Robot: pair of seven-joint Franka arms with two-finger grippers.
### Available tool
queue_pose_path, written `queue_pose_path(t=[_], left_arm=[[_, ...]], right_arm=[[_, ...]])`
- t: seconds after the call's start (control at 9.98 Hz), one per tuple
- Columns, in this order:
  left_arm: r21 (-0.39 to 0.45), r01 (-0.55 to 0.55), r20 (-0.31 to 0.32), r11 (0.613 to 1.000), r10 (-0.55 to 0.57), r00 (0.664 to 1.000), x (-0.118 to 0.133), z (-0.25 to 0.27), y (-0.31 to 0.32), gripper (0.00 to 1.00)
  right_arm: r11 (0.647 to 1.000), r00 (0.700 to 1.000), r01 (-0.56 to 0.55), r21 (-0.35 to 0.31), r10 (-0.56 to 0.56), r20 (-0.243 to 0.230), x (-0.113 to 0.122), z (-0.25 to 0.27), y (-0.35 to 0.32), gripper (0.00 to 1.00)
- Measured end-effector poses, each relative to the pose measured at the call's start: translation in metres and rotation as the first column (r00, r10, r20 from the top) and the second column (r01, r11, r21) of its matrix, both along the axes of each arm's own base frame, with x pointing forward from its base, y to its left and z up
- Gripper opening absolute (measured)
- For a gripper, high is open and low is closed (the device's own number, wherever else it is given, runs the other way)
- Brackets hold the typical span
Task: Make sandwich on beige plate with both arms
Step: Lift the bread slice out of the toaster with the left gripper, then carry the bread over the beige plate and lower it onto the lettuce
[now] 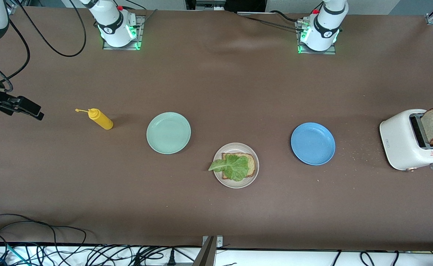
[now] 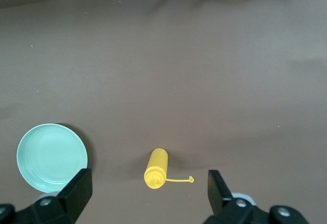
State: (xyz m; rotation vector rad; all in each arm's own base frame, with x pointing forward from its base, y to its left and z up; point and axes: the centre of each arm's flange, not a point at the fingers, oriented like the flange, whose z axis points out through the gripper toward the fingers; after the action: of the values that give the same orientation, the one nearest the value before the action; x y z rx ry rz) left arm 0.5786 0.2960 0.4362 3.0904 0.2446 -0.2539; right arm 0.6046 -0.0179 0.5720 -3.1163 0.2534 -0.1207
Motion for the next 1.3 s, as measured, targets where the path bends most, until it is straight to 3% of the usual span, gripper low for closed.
queue_pose_path(t=[0.2, 0.4, 0.6, 0.7, 0.9, 1.1, 1.2, 1.3], left_arm=[[-0.079, 0.051, -0.026, 0.996, -0.054, 0.998, 0.009, 0.037, -0.025, 0.09], [-0.206, 0.105, -0.007, 0.973, -0.109, 0.994, 0.025, 0.066, -0.076, 0.09], [-0.371, 0.169, 0.048, 0.913, -0.163, 0.986, 0.046, 0.068, -0.140, 0.09], [-0.506, 0.180, 0.084, 0.844, -0.159, 0.984, 0.058, 0.057, -0.172, 0.09], [-0.742, 0.153, 0.100, 0.653, -0.118, 0.988, 0.083, 0.014, -0.219, 0.09], [-0.870, 0.116, 0.078, 0.478, -0.100, 0.992, 0.107, -0.044, -0.271, 0.09], [-0.900, 0.102, 0.078, 0.424, -0.073, 0.994, 0.119, -0.069, -0.302, 0.09], [-0.905, 0.101, 0.094, 0.413, -0.037, 0.995, 0.131, -0.088, -0.335, 0.09]], right_arm=[[1.000, 1.000, 0.001, 0.000, -0.001, 0.004, 0.001, 0.000, 0.000, 1.00], [1.000, 1.000, 0.002, -0.001, -0.002, 0.004, 0.001, 0.000, -0.001, 1.00], [1.000, 1.000, 0.005, -0.002, -0.005, 0.004, 0.001, 0.000, -0.003, 1.00], [1.000, 1.000, 0.005, -0.002, -0.005, 0.004, 0.001, -0.001, -0.003, 1.00], [1.000, 1.000, 0.005, -0.002, -0.005, 0.004, 0.001, -0.001, -0.003, 1.00], [1.000, 1.000, 0.006, -0.002, -0.006, 0.005, 0.001, -0.001, -0.004, 1.00], [1.000, 1.000, 0.006, -0.002, -0.006, 0.006, 0.001, -0.001, -0.004, 1.00], [1.000, 1.000, 0.006, -0.002, -0.006, 0.006, 0.001, -0.001, -0.004, 1.00]])
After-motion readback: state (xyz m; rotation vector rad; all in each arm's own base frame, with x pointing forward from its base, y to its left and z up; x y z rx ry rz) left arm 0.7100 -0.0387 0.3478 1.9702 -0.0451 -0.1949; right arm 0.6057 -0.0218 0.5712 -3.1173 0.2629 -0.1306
